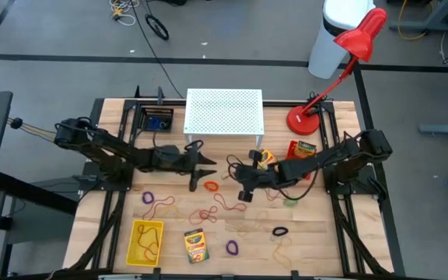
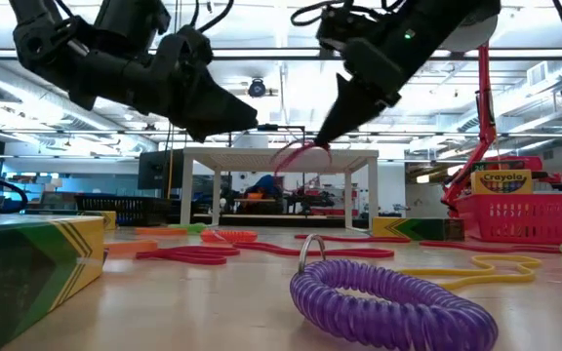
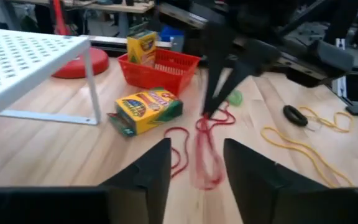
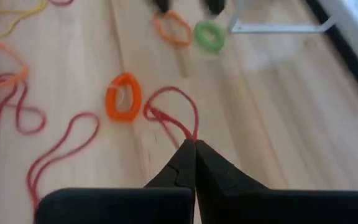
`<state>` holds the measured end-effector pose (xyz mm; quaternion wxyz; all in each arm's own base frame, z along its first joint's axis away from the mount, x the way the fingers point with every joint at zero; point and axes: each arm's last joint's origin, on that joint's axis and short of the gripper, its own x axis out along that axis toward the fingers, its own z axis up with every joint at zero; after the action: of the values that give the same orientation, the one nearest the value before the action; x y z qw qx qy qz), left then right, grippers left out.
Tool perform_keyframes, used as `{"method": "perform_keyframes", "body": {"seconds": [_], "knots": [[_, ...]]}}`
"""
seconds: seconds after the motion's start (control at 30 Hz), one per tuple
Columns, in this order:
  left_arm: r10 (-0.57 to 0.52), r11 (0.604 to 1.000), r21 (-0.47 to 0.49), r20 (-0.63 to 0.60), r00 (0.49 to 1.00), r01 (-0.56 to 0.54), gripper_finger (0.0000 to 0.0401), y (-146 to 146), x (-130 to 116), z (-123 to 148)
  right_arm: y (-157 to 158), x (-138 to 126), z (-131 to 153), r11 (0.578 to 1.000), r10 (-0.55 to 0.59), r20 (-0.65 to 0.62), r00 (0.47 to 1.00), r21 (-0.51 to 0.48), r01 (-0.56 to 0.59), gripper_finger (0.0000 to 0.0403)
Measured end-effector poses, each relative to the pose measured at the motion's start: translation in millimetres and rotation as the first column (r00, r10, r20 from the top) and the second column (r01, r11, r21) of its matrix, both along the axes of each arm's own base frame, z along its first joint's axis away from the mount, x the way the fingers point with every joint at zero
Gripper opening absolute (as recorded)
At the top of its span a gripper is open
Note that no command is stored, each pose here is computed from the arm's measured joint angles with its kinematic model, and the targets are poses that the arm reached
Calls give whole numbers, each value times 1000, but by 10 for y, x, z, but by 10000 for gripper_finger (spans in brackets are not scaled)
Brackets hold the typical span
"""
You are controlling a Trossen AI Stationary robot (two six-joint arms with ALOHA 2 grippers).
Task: Pick & Place Office Desk Supplies
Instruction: Put the red rubber band into the yellow bin
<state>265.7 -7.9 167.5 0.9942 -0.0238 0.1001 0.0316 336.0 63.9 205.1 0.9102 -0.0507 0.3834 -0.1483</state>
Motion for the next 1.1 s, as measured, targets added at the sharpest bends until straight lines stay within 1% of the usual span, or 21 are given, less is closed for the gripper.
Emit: {"method": "perform_keyframes", "body": {"seconds": [0.13,0.23,0.37,0.43,0.5,0.63,0.73,0.8,0.87,1.03,1.07,1.1], "knots": [[-28,1000,13,-27,999,28,199,-69,70,-29,8,39,38,999,25,44,999,-30,-24,1],[-28,999,14,-32,999,28,223,-83,137,-39,12,58,57,999,28,70,997,-30,-26,1],[35,998,44,-37,999,-33,248,-75,243,-51,15,76,78,998,38,93,995,-47,-34,1],[46,997,68,-39,998,-43,255,-82,281,-55,21,82,86,998,41,103,994,-46,-36,1],[31,996,87,-40,999,-27,257,-112,333,-58,23,87,92,998,42,110,993,-46,-37,1],[9,992,126,-65,998,-1,250,-156,400,-95,27,102,110,997,57,128,990,-57,-50,1],[5,990,142,-108,994,11,225,-168,414,-127,26,105,112,997,58,131,990,-57,-50,1],[4,990,142,-102,995,11,196,-171,428,-111,26,105,111,997,58,130,990,-57,-51,1],[2,989,149,-101,995,13,157,-172,425,-102,26,104,112,997,58,131,990,-57,-51,1],[-1,985,169,-107,994,19,43,-167,423,-108,26,103,111,997,58,128,990,-58,-51,1],[-1,985,173,-108,994,20,23,-166,423,-108,26,102,110,997,59,127,990,-57,-52,1],[-1,985,174,-109,994,20,13,-166,423,-108,28,103,108,997,63,126,990,-53,-57,1]]}}
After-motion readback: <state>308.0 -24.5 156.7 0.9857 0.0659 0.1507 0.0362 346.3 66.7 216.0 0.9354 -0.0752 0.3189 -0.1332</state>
